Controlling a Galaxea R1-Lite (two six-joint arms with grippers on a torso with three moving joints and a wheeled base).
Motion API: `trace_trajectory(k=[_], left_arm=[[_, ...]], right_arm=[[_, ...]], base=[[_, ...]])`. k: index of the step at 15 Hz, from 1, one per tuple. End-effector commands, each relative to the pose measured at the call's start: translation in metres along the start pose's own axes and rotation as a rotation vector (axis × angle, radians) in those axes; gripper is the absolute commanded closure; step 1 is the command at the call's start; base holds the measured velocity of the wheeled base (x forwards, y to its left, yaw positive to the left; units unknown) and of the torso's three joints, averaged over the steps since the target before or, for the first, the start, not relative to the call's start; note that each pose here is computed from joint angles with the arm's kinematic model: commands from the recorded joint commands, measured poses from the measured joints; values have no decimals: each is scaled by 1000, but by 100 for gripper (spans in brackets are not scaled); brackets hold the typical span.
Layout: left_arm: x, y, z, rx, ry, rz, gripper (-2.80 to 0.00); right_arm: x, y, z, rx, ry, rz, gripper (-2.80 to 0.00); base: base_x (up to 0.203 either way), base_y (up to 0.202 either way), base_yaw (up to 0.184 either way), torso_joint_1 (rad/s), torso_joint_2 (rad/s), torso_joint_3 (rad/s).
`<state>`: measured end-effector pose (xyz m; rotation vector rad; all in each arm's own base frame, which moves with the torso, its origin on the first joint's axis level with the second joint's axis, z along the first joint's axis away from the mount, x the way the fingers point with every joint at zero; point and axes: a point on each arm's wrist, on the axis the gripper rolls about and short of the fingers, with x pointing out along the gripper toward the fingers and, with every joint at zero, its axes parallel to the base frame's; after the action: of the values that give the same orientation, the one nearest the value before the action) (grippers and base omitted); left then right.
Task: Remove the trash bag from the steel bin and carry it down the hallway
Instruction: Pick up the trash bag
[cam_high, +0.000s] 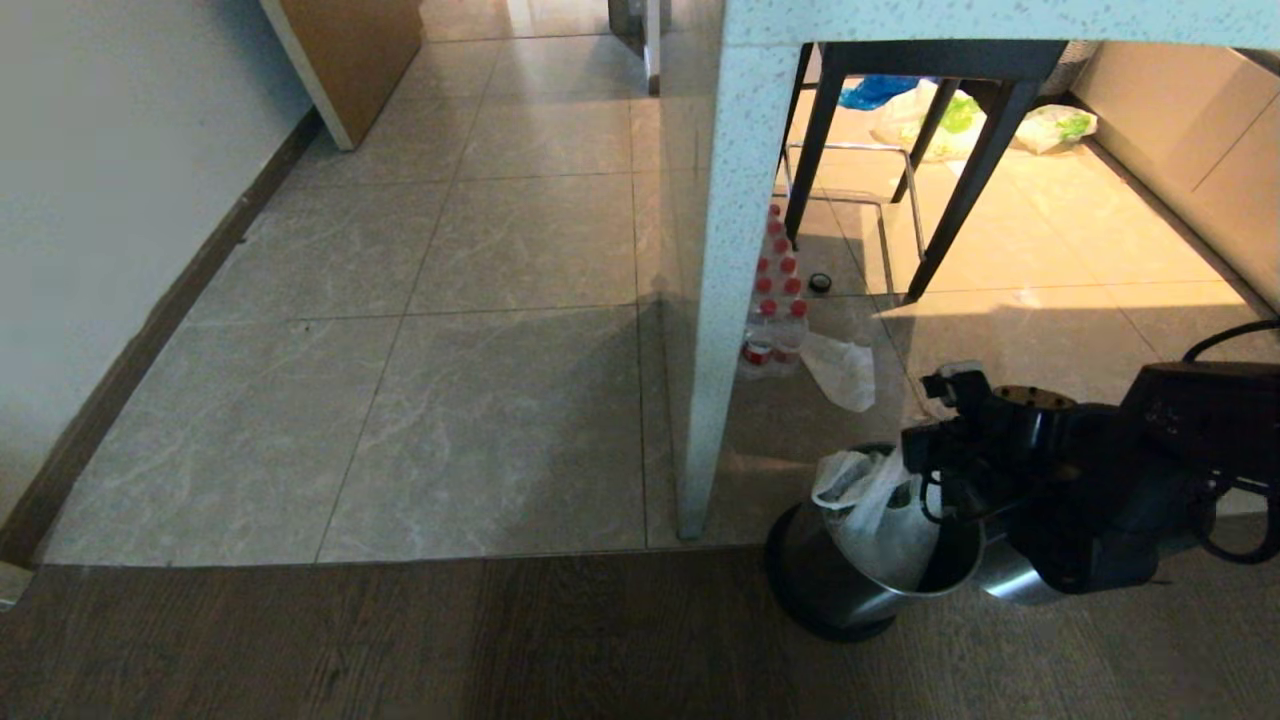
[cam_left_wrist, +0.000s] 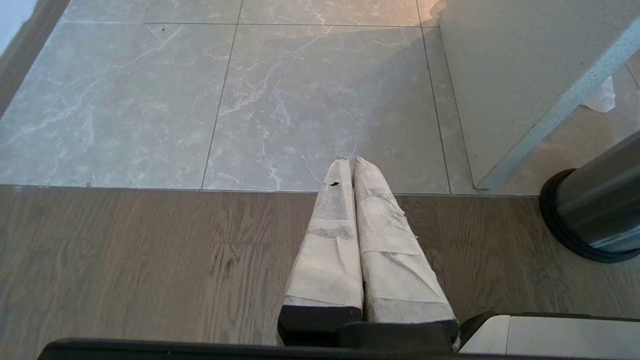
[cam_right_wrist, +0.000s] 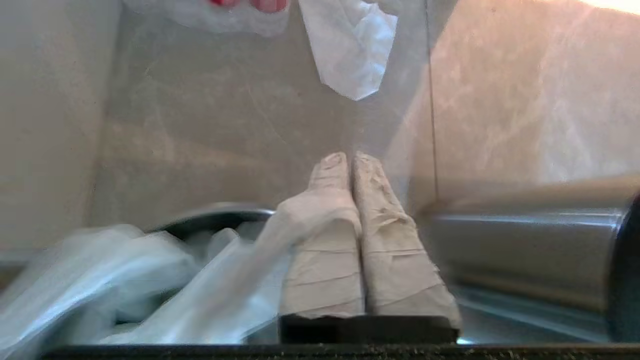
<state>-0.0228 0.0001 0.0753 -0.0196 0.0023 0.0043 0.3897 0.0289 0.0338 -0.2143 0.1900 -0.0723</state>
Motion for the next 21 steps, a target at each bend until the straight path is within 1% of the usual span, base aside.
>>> trace_trajectory(k=[1,3,5,7,8,9,10,11,14,16,18,19,21], left_arm=[[0,0,0,0,1,0,0],[0,0,0,0,0,0,0],[0,0,0,0,0,0,0],[0,0,0,0,-1,0,0],[0,0,0,0,1,-1,0],[0,0,0,0,1,0,0],[0,0,0,0,-1,0,0],[0,0,0,0,-1,-1,0],[0,0,0,0,-1,0,0],[0,0,0,0,-1,-1,0],[0,0,0,0,0,-1,0],[0,0,0,0,-1,-1,0],[0,0,0,0,-1,-1,0]], right_arm=[[-19,-11,39,50,-39,-8,0],[-47,-22,69,118,-28,-6,0],[-83,-33,86,189,2,-5,0],[-120,-41,92,247,46,-3,0],[-134,-43,90,264,78,-2,0],[-146,-44,82,273,136,0,0],[-153,-45,84,279,143,1,0],[-162,-48,90,285,126,1,0],[-171,-51,97,289,122,-3,0],[-179,-62,122,321,22,-23,0],[-191,-73,145,346,-58,-43,0],[-198,-78,155,355,-77,-49,0],[-211,-82,164,368,-84,-52,0]], base=[[0,0,0,0,0,0],[0,0,0,0,0,0],[0,0,0,0,0,0],[0,0,0,0,0,0],[0,0,0,0,0,0],[0,0,0,0,0,0],[0,0,0,0,0,0],[0,0,0,0,0,0],[0,0,0,0,0,0],[0,0,0,0,0,0],[0,0,0,0,0,0],[0,0,0,0,0,0],[0,0,0,0,0,0]])
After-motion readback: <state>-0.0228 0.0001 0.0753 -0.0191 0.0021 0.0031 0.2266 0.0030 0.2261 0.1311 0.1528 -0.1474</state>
